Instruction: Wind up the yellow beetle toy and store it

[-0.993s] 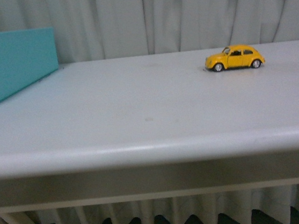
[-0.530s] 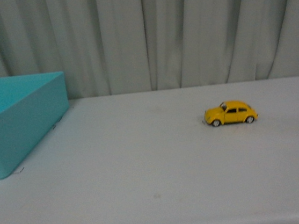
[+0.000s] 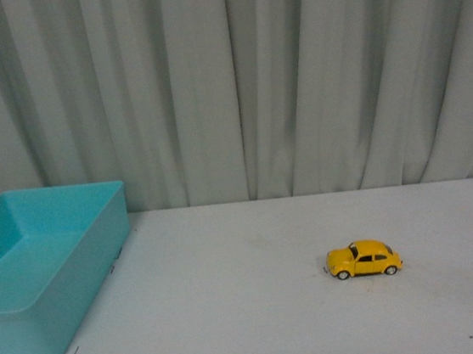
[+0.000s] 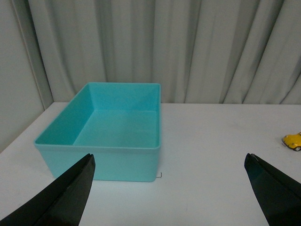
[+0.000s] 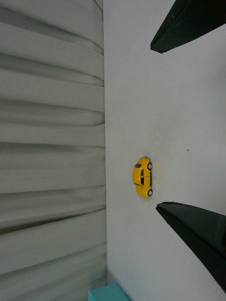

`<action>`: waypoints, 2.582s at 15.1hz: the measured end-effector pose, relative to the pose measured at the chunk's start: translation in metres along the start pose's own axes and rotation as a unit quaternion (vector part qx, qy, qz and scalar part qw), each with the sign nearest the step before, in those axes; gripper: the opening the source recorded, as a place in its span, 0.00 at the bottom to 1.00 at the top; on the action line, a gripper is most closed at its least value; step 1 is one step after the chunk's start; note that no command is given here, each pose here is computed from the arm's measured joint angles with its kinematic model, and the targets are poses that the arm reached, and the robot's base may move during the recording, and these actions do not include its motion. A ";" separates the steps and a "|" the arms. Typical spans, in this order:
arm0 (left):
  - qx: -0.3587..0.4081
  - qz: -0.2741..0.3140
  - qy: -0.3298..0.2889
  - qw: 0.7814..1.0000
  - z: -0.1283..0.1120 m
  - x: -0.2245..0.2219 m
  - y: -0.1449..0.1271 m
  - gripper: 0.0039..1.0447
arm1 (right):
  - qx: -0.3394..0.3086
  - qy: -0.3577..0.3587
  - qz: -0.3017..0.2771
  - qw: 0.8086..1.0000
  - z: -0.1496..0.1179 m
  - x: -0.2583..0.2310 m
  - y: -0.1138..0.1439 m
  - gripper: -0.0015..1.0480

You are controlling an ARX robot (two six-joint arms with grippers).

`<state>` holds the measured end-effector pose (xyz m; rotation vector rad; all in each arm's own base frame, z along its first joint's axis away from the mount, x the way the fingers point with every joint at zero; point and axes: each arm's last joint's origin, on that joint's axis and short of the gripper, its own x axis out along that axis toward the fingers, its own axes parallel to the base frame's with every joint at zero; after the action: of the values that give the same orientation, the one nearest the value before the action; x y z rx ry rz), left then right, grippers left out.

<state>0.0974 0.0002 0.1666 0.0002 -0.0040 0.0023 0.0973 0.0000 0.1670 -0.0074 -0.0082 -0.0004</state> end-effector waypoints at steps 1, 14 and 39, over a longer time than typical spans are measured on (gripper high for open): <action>0.000 0.000 0.000 1.000 0.000 0.000 0.000 0.94 | 0.000 0.001 0.000 1.000 0.000 0.000 0.000 0.94; 0.000 0.000 0.001 1.000 0.000 0.000 0.000 0.94 | 0.000 0.002 0.000 1.000 0.000 0.000 0.000 0.94; 0.000 -0.001 0.002 1.000 0.000 0.000 0.000 0.94 | 0.000 0.003 0.000 1.000 -0.001 0.000 0.000 0.94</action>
<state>0.0974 0.0001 0.1662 0.0002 -0.0006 0.0011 0.0973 0.0000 0.1665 -0.0071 -0.0029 0.0004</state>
